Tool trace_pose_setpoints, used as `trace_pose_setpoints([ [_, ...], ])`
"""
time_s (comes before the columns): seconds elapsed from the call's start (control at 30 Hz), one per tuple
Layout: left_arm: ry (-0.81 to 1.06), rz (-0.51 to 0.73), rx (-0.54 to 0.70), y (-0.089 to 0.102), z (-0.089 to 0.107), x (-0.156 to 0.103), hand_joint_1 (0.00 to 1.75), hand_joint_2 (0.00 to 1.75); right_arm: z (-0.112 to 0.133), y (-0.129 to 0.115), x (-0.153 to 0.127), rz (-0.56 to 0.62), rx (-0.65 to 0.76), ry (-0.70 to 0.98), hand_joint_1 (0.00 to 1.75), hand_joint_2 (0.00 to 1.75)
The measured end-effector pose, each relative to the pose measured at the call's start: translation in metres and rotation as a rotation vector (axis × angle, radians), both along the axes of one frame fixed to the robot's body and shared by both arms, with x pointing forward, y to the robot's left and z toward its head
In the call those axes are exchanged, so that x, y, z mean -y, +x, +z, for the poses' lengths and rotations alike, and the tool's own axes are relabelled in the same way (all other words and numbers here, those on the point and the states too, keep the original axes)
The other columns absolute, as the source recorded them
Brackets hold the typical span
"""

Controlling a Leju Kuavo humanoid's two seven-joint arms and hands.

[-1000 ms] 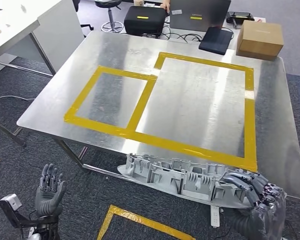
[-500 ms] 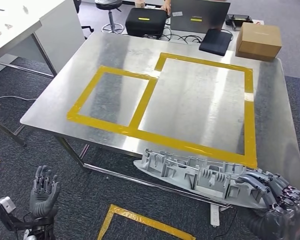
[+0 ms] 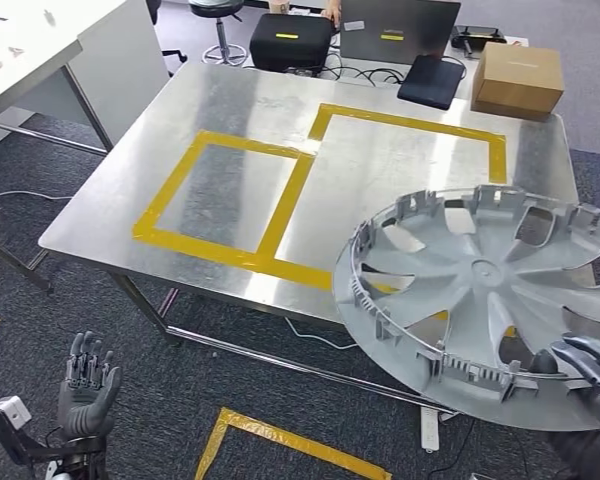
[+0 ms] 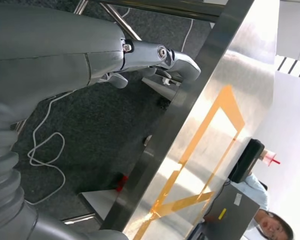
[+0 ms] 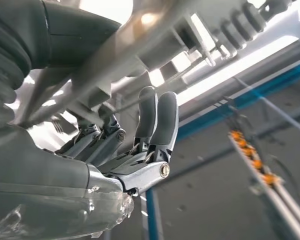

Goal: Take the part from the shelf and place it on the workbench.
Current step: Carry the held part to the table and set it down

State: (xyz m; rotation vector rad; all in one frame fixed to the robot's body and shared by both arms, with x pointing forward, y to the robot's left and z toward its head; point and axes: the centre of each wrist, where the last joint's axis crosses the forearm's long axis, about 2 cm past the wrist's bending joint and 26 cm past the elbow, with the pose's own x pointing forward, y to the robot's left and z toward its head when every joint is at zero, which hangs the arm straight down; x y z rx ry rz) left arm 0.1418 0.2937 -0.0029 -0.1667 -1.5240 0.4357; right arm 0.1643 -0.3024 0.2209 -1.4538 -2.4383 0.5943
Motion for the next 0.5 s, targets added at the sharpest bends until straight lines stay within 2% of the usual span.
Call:
trace_pose_setpoints([
  [0.33, 0.004, 0.004, 0.003, -0.002, -0.001, -0.001, 0.00, 1.75, 0.011, 0.005, 0.012, -0.072, 0.038, -0.002, 1.75, 1.75],
  [0.43, 0.003, 0.007, 0.004, -0.003, -0.001, -0.001, 0.00, 1.75, 0.010, 0.006, 0.017, -0.088, -0.024, 0.097, 1.75, 1.75],
  [0.5, 0.003, 0.007, 0.004, -0.004, -0.001, -0.002, 0.00, 1.75, 0.006, 0.007, 0.022, -0.093, -0.132, 0.207, 1.75, 1.75],
])
